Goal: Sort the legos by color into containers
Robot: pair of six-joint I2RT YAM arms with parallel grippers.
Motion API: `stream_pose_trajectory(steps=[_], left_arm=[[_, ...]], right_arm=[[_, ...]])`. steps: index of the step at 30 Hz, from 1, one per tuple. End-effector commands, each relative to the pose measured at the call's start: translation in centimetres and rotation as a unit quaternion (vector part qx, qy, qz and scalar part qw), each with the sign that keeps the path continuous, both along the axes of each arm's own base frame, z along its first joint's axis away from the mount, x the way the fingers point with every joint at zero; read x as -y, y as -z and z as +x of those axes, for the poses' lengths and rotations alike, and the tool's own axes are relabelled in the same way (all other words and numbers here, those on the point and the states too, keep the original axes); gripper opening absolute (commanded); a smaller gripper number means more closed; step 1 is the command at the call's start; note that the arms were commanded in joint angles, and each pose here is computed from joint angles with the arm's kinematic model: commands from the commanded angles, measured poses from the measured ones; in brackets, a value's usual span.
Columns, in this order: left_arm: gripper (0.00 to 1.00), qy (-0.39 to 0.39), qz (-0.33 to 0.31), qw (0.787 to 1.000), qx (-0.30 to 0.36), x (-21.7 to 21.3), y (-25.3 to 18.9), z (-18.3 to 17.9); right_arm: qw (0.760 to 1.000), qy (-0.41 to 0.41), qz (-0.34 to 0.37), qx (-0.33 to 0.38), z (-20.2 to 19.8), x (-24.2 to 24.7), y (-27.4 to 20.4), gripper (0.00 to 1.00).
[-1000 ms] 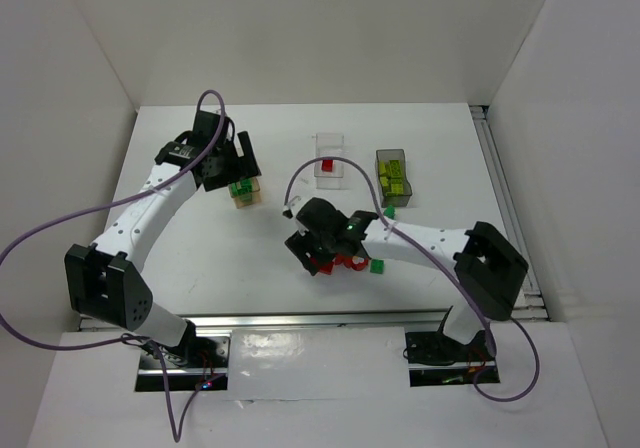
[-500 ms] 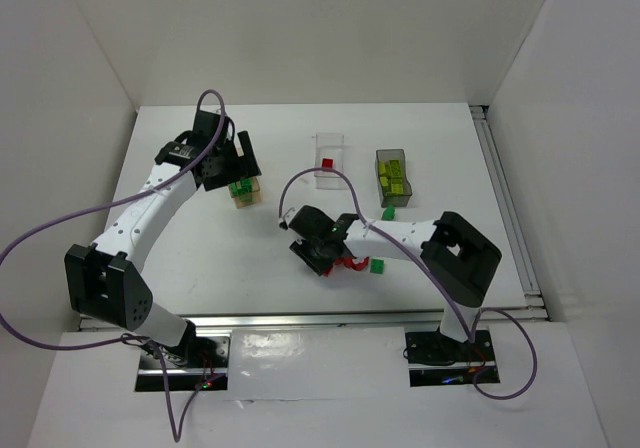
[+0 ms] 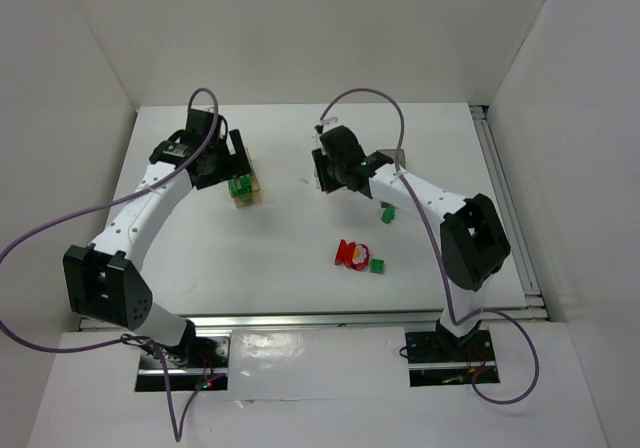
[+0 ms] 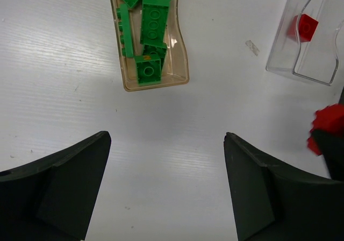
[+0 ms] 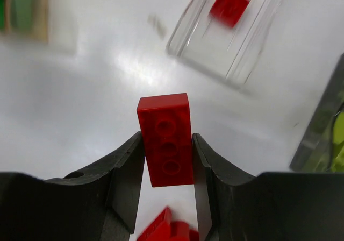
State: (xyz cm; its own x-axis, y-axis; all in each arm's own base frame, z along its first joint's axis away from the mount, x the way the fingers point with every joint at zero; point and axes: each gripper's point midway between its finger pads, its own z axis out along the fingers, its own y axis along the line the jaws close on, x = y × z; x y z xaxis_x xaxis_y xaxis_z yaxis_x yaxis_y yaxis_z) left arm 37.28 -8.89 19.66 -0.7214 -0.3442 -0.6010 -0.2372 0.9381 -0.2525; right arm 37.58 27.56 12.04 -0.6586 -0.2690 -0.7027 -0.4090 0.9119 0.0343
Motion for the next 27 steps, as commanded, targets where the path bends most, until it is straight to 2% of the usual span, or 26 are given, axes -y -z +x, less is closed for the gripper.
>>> stream_pose_trajectory(steps=[1, 2, 4, 5, 6, 8, 9, 10, 11, 12, 14, 15, 16, 18, 19, 21, 22, 23, 24, 25, 26, 27], left_arm=[[0.95, 0.001, 0.002, 1.000, 0.025, -0.7, -1.9, -0.1], [0.95, 0.001, 0.003, 1.000, 0.021, -0.7, -1.5, -0.2], [0.95, 0.005, 0.005, 1.000, 0.030, -0.8, -2.2, -0.4], [0.95, 0.005, 0.005, 1.000, 0.031, -0.8, -2.2, -0.4], [0.95, 0.000, 0.004, 0.999, 0.035, -1.1, -2.5, -0.4], [0.95, 0.003, 0.006, 0.999, 0.040, -1.2, -2.9, -0.6], [0.95, 0.003, 0.006, 0.999, 0.040, -1.2, -2.9, -0.6], [0.95, 0.003, 0.005, 0.999, 0.045, -1.2, -3.2, -0.7], [0.95, -0.001, 0.006, 0.999, 0.040, -1.6, -3.1, -0.8], [0.95, -0.001, 0.006, 0.999, 0.040, -1.6, -3.1, -0.8], [0.95, -0.001, 0.007, 0.999, 0.035, -1.6, -2.9, -1.0], [0.95, -0.001, 0.006, 0.999, 0.040, -1.7, -3.3, -1.1], [0.95, -0.001, 0.006, 0.999, 0.040, -1.7, -3.3, -1.1], [0.95, -0.001, 0.007, 0.999, 0.035, -1.7, -2.9, -1.2], [0.95, -0.001, 0.007, 0.999, 0.035, -1.7, -2.9, -1.2], [0.95, 0.002, 0.004, 0.999, 0.035, -1.5, -2.9, -1.3], [0.95, -0.001, 0.001, 0.999, 0.034, -1.5, -2.9, -1.3], [0.95, -0.001, 0.001, 0.999, 0.034, -1.5, -2.9, -1.3], [0.95, 0.003, -0.003, 1.000, 0.028, -1.3, -2.5, -1.5], [0.95, 0.003, -0.004, 0.999, 0.033, -1.2, -2.6, -1.3], [0.95, 0.006, -0.007, 1.000, 0.028, -1.1, -2.3, -1.2], [0.95, 0.006, -0.008, 0.999, 0.033, -1.0, -2.5, -0.9]], right_arm=[[0.998, 0.048, 0.034, 0.028, 4.0, -0.7, -1.9, 0.27], [0.996, 0.057, 0.041, 0.046, 5.5, -0.9, -3.3, 0.27], [0.995, 0.077, 0.028, 0.047, 8.1, 0.1, -2.1, 0.27], [0.994, 0.079, 0.043, 0.058, 9.7, -0.3, -3.5, 0.27], [0.995, 0.087, 0.028, 0.047, 10.8, 0.4, -1.7, 0.27], [0.994, 0.091, 0.030, 0.050, 12.2, 0.2, -1.4, 0.28], [0.993, 0.098, 0.032, 0.053, 13.6, 0.3, -0.9, 0.34], [0.993, 0.104, 0.032, 0.053, 14.3, 0.7, -0.5, 0.35], [0.991, 0.117, 0.030, 0.057, 14.9, 0.8, -0.4, 0.50], [0.989, 0.131, 0.033, 0.063, 16.1, 1.1, -0.4, 0.59], [0.985, 0.144, 0.043, 0.085, 16.9, 1.1, -1.5, 0.74], [0.983, 0.149, 0.046, 0.098, 17.2, 1.3, -2.5, 0.85], [0.981, 0.150, 0.054, 0.109, 16.9, 1.4, -3.9, 0.86], [0.979, 0.153, 0.060, 0.121, 16.2, 2.0, -4.7, 0.86], [0.975, 0.157, 0.073, 0.142, 15.5, 2.6, -7.5, 0.80], [0.971, 0.155, 0.084, 0.159, 14.0, 2.8, -9.2, 0.70], [0.974, 0.159, 0.076, 0.141, 12.5, 3.6, -7.3, 0.65], [0.971, 0.161, 0.096, 0.151, 10.9, 3.9, -9.5, 0.53], [0.971, 0.163, 0.098, 0.148, 9.7, 4.0, -9.5, 0.45], [0.975, 0.164, 0.085, 0.121, 7.9, 4.8, -6.9, 0.40], [0.973, 0.162, 0.107, 0.124, 6.1, 4.4, -8.2, 0.36], [0.975, 0.163, 0.104, 0.109, 4.7, 4.6, -7.3, 0.29]])
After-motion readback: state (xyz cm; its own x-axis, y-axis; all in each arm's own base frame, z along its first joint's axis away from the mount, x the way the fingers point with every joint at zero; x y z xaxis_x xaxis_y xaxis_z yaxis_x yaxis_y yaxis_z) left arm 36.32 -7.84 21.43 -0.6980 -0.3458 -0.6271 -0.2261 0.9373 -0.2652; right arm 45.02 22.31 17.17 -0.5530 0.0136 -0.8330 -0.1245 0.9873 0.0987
